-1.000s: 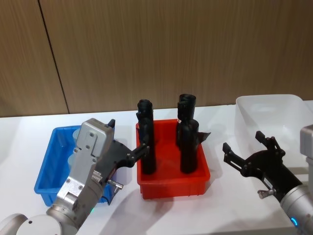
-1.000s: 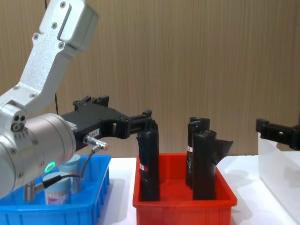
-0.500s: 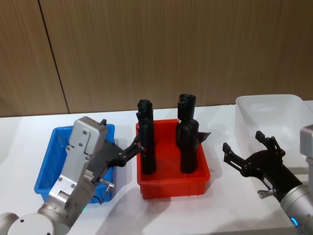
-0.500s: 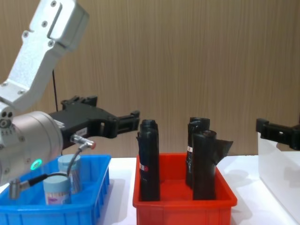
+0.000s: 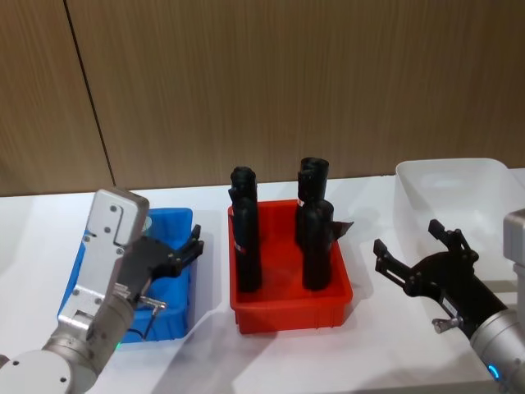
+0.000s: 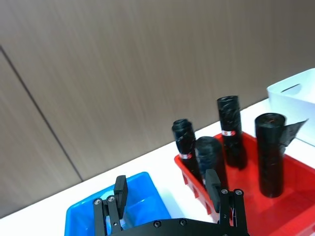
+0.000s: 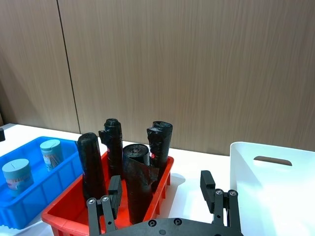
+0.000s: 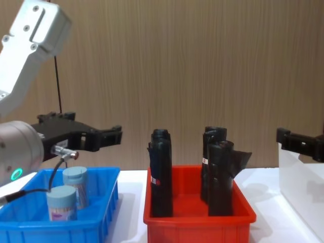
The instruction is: Pick the cotton swabs from the blue box and place them into the white box.
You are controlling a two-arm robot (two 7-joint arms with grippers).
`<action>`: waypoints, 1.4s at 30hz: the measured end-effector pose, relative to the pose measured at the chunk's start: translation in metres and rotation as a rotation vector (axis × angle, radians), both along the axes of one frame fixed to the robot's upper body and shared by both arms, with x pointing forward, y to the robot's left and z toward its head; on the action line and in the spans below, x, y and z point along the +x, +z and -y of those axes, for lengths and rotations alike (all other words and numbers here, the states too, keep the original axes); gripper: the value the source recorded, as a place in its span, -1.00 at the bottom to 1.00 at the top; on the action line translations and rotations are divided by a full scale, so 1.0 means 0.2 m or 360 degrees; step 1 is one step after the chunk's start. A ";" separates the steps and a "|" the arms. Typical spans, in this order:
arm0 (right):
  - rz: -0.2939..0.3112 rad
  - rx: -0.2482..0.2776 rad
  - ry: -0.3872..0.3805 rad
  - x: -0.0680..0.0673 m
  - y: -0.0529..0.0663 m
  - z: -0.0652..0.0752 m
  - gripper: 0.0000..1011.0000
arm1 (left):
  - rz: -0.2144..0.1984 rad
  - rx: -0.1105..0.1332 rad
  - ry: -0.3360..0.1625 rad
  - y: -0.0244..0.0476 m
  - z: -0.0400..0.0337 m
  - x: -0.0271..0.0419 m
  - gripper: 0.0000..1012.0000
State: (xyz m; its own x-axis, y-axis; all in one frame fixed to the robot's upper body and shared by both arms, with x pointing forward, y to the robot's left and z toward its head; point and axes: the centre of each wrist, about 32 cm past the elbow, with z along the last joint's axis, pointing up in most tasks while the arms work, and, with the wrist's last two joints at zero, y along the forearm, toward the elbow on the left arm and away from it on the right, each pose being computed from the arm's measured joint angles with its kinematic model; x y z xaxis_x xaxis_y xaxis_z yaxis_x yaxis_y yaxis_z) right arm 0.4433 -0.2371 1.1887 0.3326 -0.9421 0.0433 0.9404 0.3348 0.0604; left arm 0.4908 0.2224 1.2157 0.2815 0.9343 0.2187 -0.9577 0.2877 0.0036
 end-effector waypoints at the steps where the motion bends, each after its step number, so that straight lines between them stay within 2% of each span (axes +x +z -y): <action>1: 0.0000 0.0000 0.0000 0.00 0.00 0.00 0.98 | -0.0009 -0.0006 0.0011 0.001 -0.003 0.001 0.98; 8: 0.0000 0.0000 0.0000 0.00 0.00 0.00 0.98 | -0.0082 -0.0059 0.0079 -0.014 -0.038 0.022 0.98; 13: 0.0000 0.0000 0.0000 0.00 0.00 0.00 0.98 | -0.0136 -0.0108 0.0114 -0.036 -0.067 0.054 0.98; 18: 0.0000 0.0000 0.0000 0.00 0.00 0.00 0.98 | -0.0188 -0.0158 0.0119 -0.060 -0.098 0.097 0.98; 22: 0.0000 0.0000 0.0000 0.00 0.00 0.00 0.98 | -0.0233 -0.0201 0.0115 -0.086 -0.129 0.145 0.98; 23: 0.0000 0.0000 0.0000 0.00 0.00 0.00 0.98 | -0.0233 -0.0201 0.0115 -0.086 -0.129 0.145 0.98; 26: 0.0000 0.0000 0.0000 0.00 0.00 0.00 0.98 | -0.0266 -0.0235 0.0106 -0.106 -0.155 0.187 0.98; 37: 0.0000 0.0000 0.0000 0.00 0.00 0.00 0.98 | -0.0343 -0.0311 0.0101 -0.145 -0.214 0.290 0.98; 42: 0.0000 0.0000 0.0000 0.00 0.00 0.00 0.98 | -0.0371 -0.0340 0.0107 -0.157 -0.233 0.319 0.98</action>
State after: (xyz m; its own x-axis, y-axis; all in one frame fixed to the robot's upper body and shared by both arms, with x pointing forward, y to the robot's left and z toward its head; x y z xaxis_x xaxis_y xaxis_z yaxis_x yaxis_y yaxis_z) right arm 0.4433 -0.2371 1.1887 0.3326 -0.9421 0.0433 0.9403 0.3348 0.0604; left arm 0.5547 0.2691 1.1842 0.2370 0.9704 -0.0473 -0.9550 0.2417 0.1718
